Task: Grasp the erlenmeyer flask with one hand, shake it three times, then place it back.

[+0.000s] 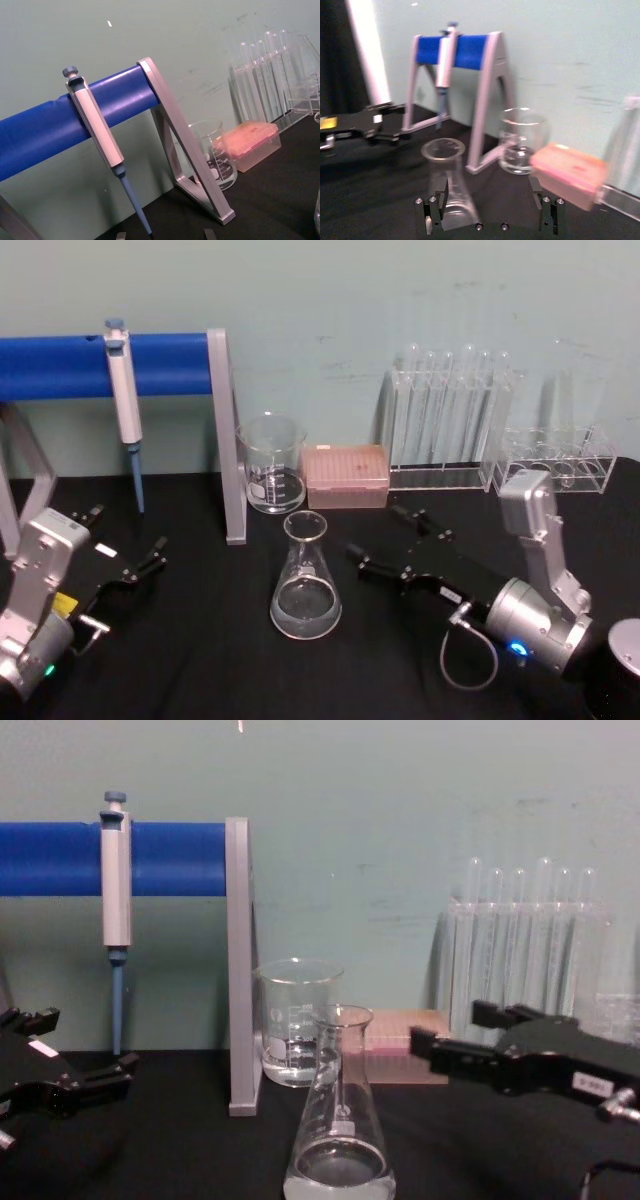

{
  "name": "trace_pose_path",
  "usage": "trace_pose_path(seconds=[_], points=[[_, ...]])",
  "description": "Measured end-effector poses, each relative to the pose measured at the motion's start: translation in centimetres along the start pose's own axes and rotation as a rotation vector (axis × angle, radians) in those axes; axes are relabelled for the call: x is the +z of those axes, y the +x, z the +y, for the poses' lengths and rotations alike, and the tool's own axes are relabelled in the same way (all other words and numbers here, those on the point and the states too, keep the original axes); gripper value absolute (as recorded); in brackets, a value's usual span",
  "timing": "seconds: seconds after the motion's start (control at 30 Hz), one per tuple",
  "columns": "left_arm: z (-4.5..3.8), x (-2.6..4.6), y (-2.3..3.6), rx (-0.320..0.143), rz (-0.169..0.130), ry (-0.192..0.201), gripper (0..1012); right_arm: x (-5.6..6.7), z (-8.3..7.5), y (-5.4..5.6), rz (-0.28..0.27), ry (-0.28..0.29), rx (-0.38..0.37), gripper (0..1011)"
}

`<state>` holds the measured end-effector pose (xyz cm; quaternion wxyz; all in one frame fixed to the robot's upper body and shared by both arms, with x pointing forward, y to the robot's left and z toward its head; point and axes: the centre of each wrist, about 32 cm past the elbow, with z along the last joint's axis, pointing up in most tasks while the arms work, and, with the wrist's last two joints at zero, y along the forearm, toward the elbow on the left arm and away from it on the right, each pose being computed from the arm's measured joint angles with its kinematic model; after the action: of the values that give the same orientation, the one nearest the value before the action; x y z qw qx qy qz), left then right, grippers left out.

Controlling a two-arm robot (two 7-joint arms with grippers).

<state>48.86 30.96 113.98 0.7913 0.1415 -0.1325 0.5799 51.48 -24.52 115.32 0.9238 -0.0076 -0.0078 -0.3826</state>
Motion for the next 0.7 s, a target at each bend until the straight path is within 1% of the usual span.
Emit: trace_pose_path(seconds=[0.13, 0.17, 0.23, 0.37, 0.47, 0.7], points=[[0.0, 0.0, 0.0, 0.0, 0.0, 0.0, 1001, -0.12, -0.5, -0.07, -0.008, 0.02, -0.076, 1003], [0.0, 0.0, 0.0, 0.0, 0.0, 0.0, 1001, -0.17, -0.63, -0.12, -0.013, 0.032, -0.112, 1003], [0.0, 0.0, 0.0, 0.0, 0.0, 0.0, 1001, -0.29, -0.8, -0.13, -0.013, 0.045, -0.157, 1003], [0.0, 0.0, 0.0, 0.0, 0.0, 0.0, 1001, -0.45, -0.86, -0.21, -0.014, 0.056, -0.22, 1003], [0.0, 0.0, 0.0, 0.0, 0.0, 0.0, 1001, -0.62, -0.79, -0.18, -0.007, 0.058, -0.258, 1003], [0.0, 0.0, 0.0, 0.0, 0.0, 0.0, 1001, -0.95, -0.52, -0.11, 0.015, 0.044, -0.306, 1003]])
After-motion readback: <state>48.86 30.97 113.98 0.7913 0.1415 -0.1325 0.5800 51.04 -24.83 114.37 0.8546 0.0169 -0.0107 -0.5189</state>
